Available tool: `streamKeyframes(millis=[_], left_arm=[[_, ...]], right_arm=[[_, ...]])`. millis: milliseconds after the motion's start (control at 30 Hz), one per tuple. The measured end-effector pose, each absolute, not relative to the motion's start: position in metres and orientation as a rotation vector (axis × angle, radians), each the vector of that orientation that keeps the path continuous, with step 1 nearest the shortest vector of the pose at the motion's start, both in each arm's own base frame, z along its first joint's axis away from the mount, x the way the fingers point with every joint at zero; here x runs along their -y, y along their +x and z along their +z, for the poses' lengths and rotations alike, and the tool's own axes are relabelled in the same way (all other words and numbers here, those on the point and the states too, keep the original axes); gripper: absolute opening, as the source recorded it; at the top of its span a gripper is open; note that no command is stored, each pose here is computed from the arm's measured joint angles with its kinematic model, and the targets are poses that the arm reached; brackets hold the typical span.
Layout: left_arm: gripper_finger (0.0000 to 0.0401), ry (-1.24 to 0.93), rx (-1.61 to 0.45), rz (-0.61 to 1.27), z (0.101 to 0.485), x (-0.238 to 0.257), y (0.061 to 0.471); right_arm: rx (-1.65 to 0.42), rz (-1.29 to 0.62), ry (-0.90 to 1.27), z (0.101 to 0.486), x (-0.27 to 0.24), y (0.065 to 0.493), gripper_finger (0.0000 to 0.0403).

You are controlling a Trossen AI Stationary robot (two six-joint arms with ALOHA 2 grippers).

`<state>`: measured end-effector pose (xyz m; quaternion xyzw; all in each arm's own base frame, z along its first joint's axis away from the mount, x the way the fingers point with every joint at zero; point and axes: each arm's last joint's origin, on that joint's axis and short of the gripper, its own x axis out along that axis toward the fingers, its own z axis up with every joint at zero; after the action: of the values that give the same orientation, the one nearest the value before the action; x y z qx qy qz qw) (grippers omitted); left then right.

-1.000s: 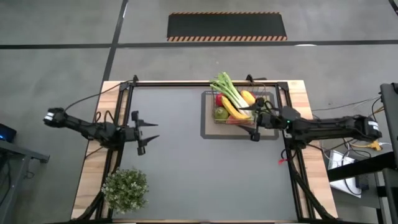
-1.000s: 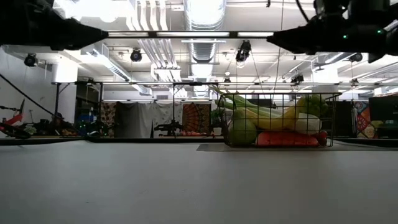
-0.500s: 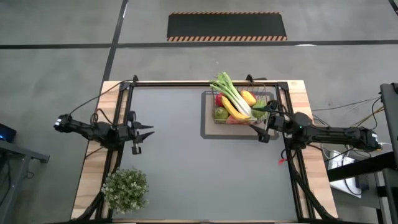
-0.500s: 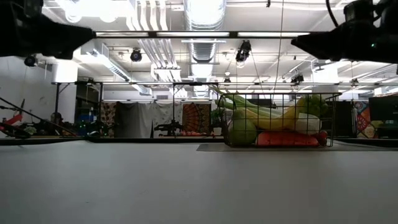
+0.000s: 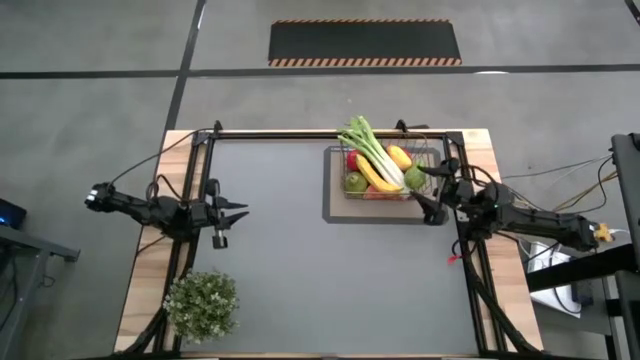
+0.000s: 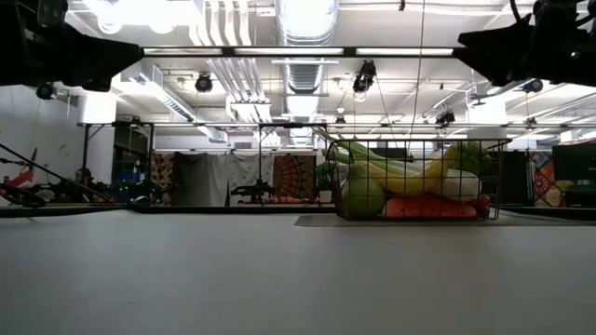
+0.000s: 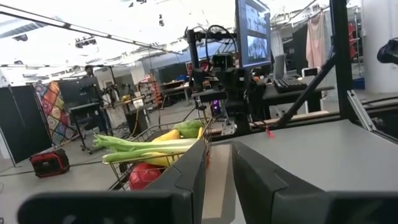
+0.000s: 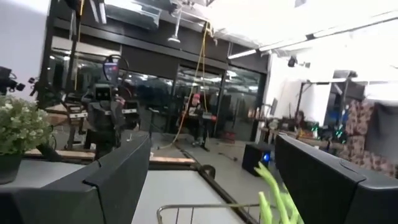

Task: Build produce basket
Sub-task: Return to Home Position

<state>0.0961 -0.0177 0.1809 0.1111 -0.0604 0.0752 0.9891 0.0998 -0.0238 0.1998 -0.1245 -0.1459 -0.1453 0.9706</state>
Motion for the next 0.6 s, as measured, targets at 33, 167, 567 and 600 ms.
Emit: streamKeyframes(millis=[33,167,567,600], left_arm=[[0.0060,0.223,0.121,0.151,0.1808,0.0177,0.0961],[0.0060,0.223,0.120,0.151,0.1807,0.0177,0.0962],[0.0060,0.218,0.115,0.150,0.1802,0.0178,0.0966],[0.0060,0.218,0.116,0.151,0.1802,0.0178,0.0966]], right_arm=[[0.288,-0.291,-0.241,0.1990,0.0238,0.1002,0.0325],[0.276,-0.284,-0.206,0.1976,0.0242,0.1018,0.0325],[0.245,-0.305,-0.227,0.1949,0.0226,0.1010,0.0325],[0.239,-0.300,-0.206,0.1937,0.0225,0.0998,0.0325]])
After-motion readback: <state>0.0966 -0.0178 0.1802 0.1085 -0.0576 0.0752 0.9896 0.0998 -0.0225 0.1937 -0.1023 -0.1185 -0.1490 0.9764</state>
